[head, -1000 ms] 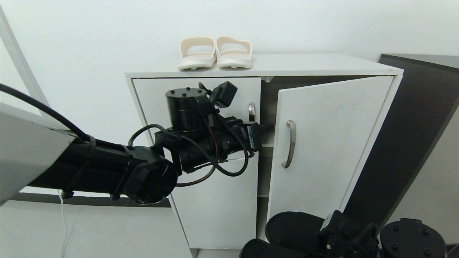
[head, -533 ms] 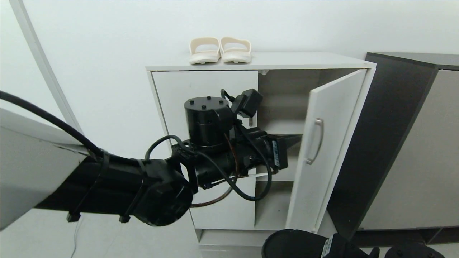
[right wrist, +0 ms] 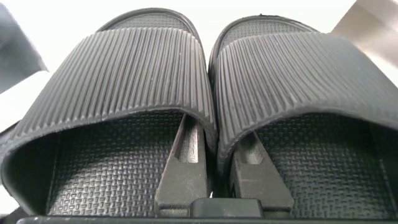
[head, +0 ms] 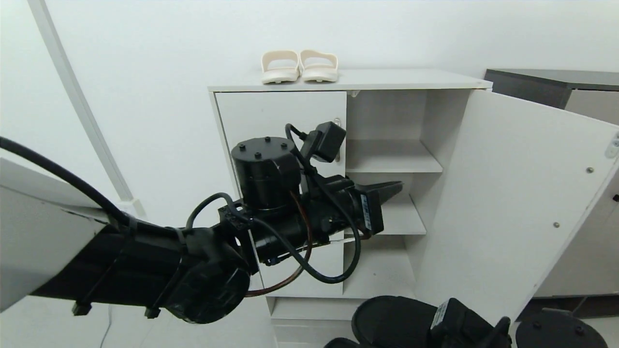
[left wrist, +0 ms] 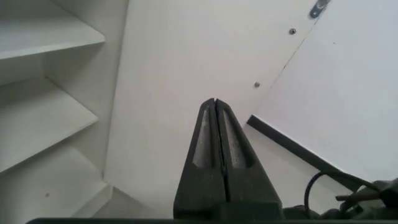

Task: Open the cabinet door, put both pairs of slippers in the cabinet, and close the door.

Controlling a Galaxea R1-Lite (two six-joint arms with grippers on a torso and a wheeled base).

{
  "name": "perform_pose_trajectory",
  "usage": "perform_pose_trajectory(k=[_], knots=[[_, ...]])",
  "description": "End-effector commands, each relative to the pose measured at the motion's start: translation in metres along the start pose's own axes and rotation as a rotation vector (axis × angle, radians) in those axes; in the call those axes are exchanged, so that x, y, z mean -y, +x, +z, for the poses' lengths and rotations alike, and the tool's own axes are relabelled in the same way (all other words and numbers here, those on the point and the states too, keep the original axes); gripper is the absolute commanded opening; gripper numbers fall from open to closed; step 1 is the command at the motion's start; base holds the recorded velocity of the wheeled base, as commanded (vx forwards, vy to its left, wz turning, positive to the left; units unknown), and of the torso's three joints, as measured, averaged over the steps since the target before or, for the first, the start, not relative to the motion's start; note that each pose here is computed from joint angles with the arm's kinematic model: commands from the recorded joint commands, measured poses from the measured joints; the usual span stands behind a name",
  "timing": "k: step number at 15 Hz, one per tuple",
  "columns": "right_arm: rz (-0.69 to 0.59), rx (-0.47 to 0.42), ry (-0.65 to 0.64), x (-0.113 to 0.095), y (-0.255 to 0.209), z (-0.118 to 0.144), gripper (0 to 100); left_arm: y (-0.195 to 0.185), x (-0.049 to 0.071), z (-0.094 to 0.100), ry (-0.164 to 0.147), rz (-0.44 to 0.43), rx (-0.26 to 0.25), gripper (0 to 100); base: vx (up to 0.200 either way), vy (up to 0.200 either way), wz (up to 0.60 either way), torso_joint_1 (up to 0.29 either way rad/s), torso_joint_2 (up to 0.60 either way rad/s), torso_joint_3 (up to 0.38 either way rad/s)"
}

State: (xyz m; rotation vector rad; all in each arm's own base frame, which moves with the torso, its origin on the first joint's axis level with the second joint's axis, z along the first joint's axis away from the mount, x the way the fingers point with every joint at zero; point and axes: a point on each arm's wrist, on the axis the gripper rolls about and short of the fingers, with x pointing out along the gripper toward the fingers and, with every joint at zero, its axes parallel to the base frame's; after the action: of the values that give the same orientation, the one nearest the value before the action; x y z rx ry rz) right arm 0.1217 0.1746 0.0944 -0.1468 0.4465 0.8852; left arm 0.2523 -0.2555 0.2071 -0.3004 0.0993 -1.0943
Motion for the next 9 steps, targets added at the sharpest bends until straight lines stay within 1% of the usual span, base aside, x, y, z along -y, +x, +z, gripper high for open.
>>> perform_pose_trajectory(k=[1, 2, 3, 4, 5, 6, 7, 8, 9], knots=[[-0.155, 0.028, 0.055, 0.023, 0.021, 0.013, 0, -0.034, -0.006, 0.023, 0.020, 0.059, 0.054, 0, 0.000, 0.000, 0.00, 0.000, 0.00, 0.000], [-0.281, 0.057, 0.105, 0.031, 0.035, 0.021, 0, -0.054, -0.006, 0.035, 0.030, 0.118, 0.092, 0, 0.000, 0.000, 0.00, 0.000, 0.00, 0.000], [-0.337, 0.095, 0.151, 0.032, 0.044, 0.030, 0, -0.071, -0.005, 0.041, 0.035, 0.172, 0.122, 0, 0.000, 0.000, 0.00, 0.000, 0.00, 0.000], [-0.378, 0.106, 0.168, 0.034, 0.052, 0.033, 0, -0.087, -0.002, 0.045, 0.040, 0.215, 0.145, 0, 0.000, 0.000, 0.00, 0.000, 0.00, 0.000], [-0.435, 0.120, 0.176, 0.037, 0.056, 0.036, 0, -0.101, 0.004, 0.048, 0.044, 0.251, 0.168, 0, 0.000, 0.000, 0.00, 0.000, 0.00, 0.000], [-0.496, 0.137, 0.185, 0.042, 0.062, 0.040, 0, -0.119, 0.013, 0.051, 0.053, 0.311, 0.178, 0, 0.000, 0.000, 0.00, 0.000, 0.00, 0.000], [-0.546, 0.154, 0.195, 0.048, 0.066, 0.045, 0, -0.136, 0.019, 0.050, 0.077, 0.392, 0.171, 0, 0.000, 0.000, 0.00, 0.000, 0.00, 0.000], [-0.583, 0.168, 0.202, 0.052, 0.069, 0.048, 0, -0.157, 0.028, 0.050, 0.109, 0.480, 0.172, 0, 0.000, 0.000, 0.00, 0.000, 0.00, 0.000], [-0.614, 0.173, 0.208, 0.056, 0.071, 0.049, 0, -0.182, 0.037, 0.045, 0.147, 0.582, 0.168, 0, 0.000, 0.000, 0.00, 0.000, 0.00, 0.000]])
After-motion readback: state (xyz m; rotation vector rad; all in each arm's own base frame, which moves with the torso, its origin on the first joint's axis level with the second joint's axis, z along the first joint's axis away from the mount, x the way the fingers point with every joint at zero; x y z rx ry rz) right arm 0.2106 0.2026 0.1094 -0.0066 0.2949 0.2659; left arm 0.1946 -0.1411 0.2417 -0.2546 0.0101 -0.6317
